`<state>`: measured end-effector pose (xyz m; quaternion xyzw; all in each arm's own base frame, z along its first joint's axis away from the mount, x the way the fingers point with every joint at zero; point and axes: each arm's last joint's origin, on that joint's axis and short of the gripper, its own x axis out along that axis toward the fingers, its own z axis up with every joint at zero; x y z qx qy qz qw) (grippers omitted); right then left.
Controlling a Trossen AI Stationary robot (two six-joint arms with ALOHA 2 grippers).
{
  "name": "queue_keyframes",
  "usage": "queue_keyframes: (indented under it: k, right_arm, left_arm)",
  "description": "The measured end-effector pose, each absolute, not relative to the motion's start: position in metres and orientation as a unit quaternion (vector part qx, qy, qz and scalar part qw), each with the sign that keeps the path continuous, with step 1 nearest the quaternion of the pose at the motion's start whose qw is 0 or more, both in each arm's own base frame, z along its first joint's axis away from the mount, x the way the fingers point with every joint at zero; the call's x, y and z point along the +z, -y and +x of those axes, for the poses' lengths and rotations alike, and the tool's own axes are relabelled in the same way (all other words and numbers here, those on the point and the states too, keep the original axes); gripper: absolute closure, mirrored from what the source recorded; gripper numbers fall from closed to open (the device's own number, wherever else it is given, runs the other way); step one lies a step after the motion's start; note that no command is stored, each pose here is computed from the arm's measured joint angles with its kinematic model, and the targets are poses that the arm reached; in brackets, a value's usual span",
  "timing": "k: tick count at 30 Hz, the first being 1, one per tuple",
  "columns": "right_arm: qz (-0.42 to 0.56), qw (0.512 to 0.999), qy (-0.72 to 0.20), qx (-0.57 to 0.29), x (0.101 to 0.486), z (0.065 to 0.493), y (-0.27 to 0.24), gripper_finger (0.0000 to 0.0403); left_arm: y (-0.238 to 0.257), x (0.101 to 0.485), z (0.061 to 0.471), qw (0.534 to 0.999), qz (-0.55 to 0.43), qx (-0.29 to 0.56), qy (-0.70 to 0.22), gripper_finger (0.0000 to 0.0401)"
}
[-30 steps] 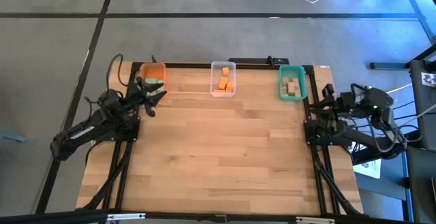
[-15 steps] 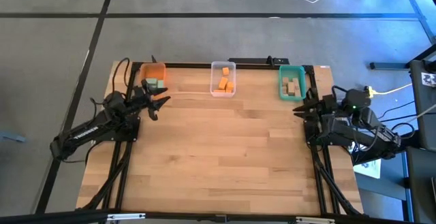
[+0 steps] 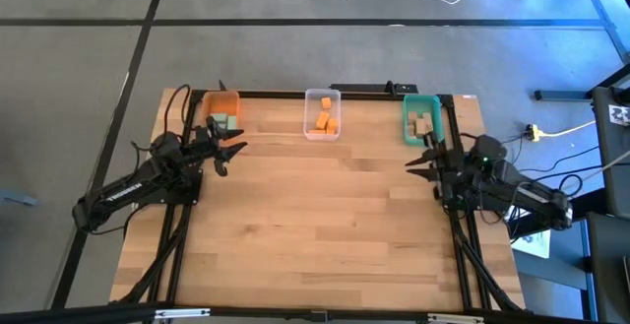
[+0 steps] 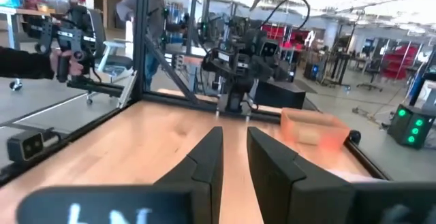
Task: Sort & place blocks by color
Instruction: Return to home position
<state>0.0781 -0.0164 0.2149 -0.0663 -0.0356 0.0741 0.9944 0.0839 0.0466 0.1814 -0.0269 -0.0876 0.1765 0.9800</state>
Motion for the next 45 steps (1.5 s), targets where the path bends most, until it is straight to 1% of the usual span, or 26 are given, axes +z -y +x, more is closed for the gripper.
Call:
queue_keyframes:
  k: [3, 8, 10, 17, 21, 25, 45]
  right_arm:
    - [-0.074, 0.994, 0.041, 0.073, 0.200, 0.084, 0.019, 0.0334]
    - [-0.080, 0.994, 0.058, 0.047, 0.178, 0.091, 0.023, 0.0334]
    - [-0.074, 0.996, 0.044, 0.036, 0.174, 0.092, 0.024, 0.0334]
    - [-0.071, 0.996, 0.039, 0.031, 0.173, 0.092, 0.025, 0.0334]
    - [-0.054, 0.997, 0.037, 0.032, 0.173, 0.092, 0.025, 0.0334]
    - [-0.059, 0.997, 0.037, 0.031, 0.173, 0.092, 0.025, 0.0334]
    - [-0.060, 0.997, 0.038, 0.031, 0.174, 0.092, 0.025, 0.0334]
  left_arm:
    - [-0.046, 0.181, 0.084, 0.981, -0.027, 0.170, 0.087, 0.0218]
    - [-0.046, 0.181, 0.084, 0.983, -0.026, 0.160, 0.086, 0.0218]
    - [-0.045, 0.181, 0.084, 0.984, -0.018, 0.155, 0.084, 0.0218]
    - [-0.043, 0.181, 0.085, 0.991, -0.013, 0.109, 0.080, 0.0218]
    - [-0.043, 0.178, 0.085, 0.991, -0.019, 0.112, 0.066, 0.0218]
    - [-0.043, 0.176, 0.086, 0.991, -0.024, 0.115, 0.056, 0.0218]
    - [-0.043, 0.177, 0.086, 0.991, -0.023, 0.115, 0.058, 0.0218]
